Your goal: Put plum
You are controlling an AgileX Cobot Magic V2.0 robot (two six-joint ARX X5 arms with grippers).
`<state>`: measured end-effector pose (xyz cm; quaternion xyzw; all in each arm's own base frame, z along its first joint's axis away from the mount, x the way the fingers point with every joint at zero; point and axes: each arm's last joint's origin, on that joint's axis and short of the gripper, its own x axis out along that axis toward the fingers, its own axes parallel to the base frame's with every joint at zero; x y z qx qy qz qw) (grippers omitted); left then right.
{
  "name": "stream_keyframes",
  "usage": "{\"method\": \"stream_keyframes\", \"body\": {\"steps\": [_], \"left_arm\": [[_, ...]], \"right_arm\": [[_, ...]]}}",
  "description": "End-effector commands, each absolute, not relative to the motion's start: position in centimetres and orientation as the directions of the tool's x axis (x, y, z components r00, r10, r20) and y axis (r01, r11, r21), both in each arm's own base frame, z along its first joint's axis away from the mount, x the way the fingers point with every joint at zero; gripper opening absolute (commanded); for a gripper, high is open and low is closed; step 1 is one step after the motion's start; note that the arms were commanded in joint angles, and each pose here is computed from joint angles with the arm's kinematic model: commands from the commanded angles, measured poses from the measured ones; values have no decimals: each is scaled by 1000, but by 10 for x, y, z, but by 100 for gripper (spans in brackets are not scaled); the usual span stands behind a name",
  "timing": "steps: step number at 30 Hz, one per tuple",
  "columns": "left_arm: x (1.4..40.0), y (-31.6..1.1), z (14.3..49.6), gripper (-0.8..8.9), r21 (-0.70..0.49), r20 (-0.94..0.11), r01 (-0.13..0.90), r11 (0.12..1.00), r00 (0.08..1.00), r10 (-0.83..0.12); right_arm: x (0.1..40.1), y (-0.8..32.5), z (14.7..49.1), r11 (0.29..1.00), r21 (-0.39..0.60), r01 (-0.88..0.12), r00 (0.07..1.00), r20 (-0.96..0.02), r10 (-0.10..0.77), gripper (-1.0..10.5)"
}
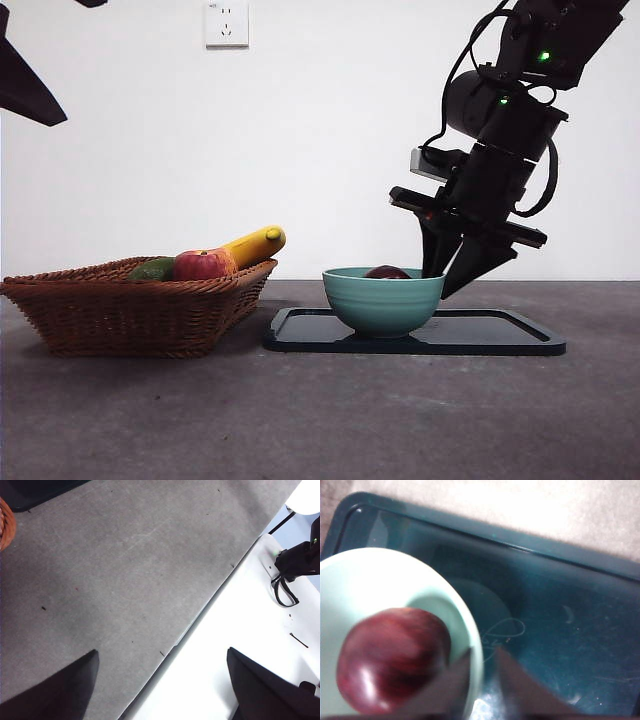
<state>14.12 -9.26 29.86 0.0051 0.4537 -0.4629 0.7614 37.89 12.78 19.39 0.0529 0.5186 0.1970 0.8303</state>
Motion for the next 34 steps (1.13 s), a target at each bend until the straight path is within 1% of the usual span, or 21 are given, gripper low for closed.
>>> {"method": "stream_keyframes", "body": {"steps": [1,7,13,20,25,28,30,34], "left_arm": [[142,-94,301,404,-409,-689,720,560,159,-707],[142,-94,301,404,-407,-688,722,560,160,-708],[142,-94,301,404,-404,-686,725,558,162,-709],[143,-94,301,404,-404,-686,726,557,164,-709],[144,-95,302,404,-396,-676,732,554,176,-716],[145,-96,303,404,-390,-668,738,551,185,-721],[146,-96,304,404,-386,-663,741,549,191,-724],[146,-96,304,404,-384,-661,743,548,193,-725]], "right_arm": [[384,131,200,913,290,-285,399,-831,389,192],[376,129,226,909,289,-300,442,-802,401,192],[354,121,270,899,283,-335,494,-760,423,192],[306,106,331,884,254,-393,547,-708,447,192],[265,93,363,878,236,-417,560,-694,453,192],[242,87,376,871,229,-435,573,-675,464,192],[225,84,381,858,236,-457,578,-654,488,192],[195,78,377,821,267,-505,558,-625,546,192]]}}
